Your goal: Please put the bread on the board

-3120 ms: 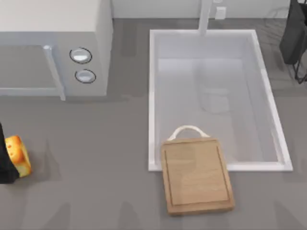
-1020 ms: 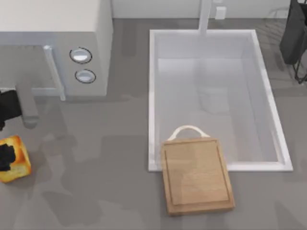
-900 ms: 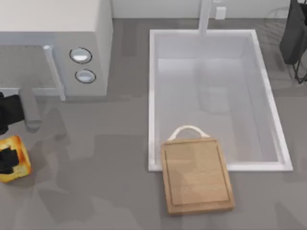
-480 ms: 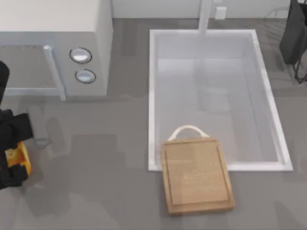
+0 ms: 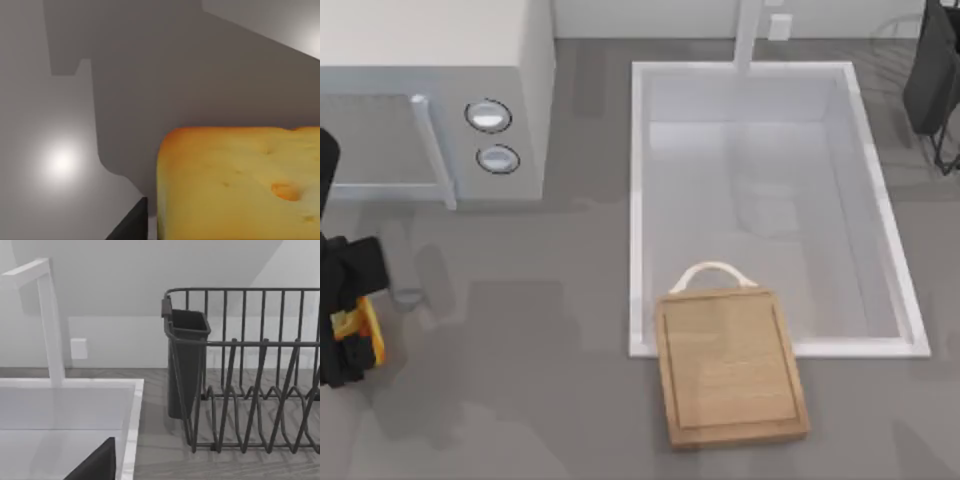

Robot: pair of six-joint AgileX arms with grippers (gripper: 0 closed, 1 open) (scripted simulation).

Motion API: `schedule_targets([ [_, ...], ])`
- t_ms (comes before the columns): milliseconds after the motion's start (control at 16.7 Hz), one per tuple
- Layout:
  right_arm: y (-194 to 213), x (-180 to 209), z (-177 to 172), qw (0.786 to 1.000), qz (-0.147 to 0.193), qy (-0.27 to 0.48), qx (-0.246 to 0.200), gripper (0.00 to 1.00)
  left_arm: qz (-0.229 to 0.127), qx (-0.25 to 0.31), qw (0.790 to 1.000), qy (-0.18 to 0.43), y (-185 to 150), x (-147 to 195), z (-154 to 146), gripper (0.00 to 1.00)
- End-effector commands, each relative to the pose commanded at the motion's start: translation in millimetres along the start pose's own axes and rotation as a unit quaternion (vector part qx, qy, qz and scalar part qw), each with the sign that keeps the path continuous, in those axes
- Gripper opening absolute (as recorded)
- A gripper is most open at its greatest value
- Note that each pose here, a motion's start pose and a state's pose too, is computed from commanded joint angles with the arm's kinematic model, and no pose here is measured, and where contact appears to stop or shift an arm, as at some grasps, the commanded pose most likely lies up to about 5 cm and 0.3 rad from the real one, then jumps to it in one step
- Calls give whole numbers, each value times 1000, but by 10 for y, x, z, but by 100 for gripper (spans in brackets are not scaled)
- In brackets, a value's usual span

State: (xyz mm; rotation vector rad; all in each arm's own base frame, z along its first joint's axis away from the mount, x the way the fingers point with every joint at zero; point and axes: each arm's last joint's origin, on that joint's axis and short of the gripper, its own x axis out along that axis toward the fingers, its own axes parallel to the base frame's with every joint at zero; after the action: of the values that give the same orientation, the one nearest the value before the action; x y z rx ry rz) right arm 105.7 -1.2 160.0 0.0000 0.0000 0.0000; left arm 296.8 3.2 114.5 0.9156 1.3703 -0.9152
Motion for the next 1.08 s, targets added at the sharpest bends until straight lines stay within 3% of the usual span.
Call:
schedule_targets([
  [480,0,0,0,1000,0,0,0,100,0,0,1000,0,0,0,0,2],
  [1080,0,0,0,1000,0,0,0,100,1,1,1000,0,0,-14,3,0],
])
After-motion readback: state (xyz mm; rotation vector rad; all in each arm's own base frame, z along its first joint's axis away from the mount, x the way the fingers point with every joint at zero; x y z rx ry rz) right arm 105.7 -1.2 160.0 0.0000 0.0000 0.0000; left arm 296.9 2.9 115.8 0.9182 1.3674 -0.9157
